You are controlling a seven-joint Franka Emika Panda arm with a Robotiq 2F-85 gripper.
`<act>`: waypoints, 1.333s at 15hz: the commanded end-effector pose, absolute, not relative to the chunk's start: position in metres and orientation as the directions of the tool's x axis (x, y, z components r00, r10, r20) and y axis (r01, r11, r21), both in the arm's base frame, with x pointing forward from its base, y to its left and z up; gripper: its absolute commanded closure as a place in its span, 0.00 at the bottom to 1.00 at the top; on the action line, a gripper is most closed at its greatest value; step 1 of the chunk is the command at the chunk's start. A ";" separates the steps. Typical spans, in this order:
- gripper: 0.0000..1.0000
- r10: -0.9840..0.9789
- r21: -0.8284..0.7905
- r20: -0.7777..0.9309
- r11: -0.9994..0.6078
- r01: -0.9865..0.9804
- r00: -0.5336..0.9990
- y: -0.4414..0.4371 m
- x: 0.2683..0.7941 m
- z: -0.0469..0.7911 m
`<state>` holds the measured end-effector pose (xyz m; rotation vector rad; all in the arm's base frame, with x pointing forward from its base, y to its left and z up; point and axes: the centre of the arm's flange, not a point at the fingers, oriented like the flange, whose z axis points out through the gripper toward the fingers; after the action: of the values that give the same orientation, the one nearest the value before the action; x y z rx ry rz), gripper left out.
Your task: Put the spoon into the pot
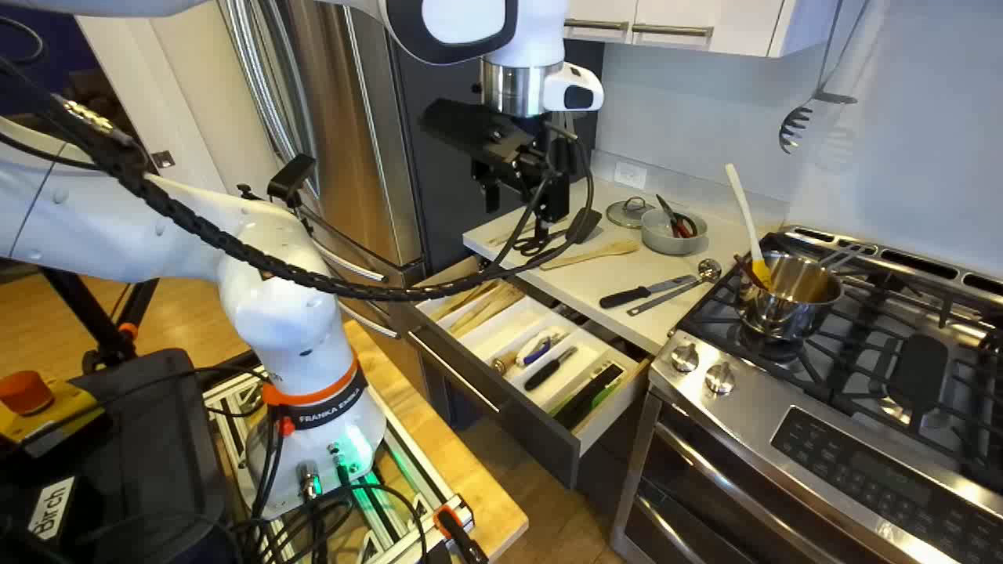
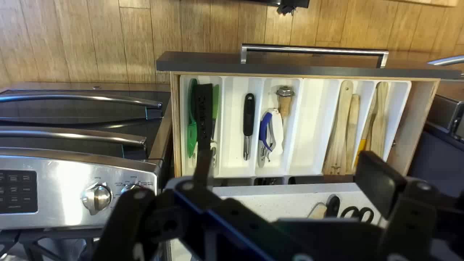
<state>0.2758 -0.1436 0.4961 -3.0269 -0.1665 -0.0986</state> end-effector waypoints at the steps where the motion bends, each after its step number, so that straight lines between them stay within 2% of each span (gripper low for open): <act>1: 0.00 0.106 -0.104 0.071 -0.988 0.113 0.992 -0.144 0.276 0.496; 7: 0.00 0.120 -0.018 0.140 -0.992 0.123 0.983 -0.105 0.387 0.518; 11: 0.00 0.159 0.034 0.128 -0.987 0.156 0.979 -0.047 0.462 0.511; 20: 0.00 0.087 -0.027 -0.109 -0.996 0.084 0.990 0.033 0.606 0.376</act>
<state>0.5462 0.0214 0.4165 -3.1508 -0.1785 0.0401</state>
